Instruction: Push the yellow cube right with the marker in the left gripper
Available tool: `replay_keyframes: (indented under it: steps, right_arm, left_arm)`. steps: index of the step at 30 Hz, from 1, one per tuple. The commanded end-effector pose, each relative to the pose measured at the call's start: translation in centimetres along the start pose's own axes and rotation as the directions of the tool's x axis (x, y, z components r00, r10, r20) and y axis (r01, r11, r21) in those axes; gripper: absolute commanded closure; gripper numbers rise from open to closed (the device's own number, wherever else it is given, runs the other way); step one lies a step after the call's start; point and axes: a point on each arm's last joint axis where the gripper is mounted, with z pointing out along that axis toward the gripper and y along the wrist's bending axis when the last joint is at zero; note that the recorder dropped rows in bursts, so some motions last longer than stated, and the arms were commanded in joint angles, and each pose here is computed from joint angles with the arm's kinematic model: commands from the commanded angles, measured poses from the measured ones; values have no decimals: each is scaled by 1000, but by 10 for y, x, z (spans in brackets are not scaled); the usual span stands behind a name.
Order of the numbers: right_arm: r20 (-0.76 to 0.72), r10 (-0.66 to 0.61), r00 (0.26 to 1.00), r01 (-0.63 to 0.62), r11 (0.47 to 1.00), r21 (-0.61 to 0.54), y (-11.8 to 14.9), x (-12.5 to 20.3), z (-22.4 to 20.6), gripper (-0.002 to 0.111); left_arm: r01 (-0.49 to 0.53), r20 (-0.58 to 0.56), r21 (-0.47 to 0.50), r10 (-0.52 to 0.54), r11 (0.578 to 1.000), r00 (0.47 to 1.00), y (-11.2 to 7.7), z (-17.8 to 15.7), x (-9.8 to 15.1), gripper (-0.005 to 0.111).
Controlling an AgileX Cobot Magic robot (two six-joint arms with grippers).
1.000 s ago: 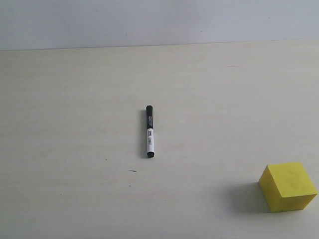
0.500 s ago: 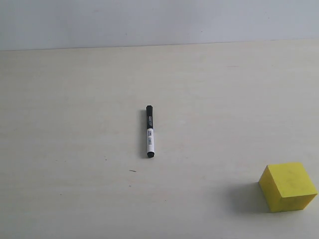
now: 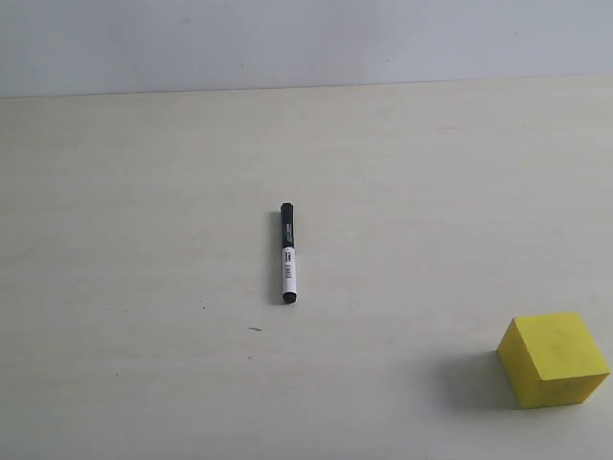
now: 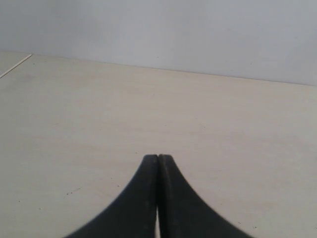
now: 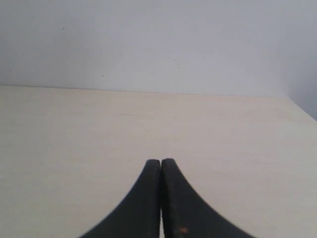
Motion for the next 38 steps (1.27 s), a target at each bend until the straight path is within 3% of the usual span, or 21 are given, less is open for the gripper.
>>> replay_keyframes:
  steps: [1,38]
  right_arm:
    - [16,-1,1000,1,1000,9,-1,0,0,108]
    - [16,-1,1000,1,1000,9,-1,0,0,108]
  left_arm:
    - [0,7,1,0,1000,1000,0,0,1,107]
    - [-14,4,42,14,999,1000,-2,0,1,107]
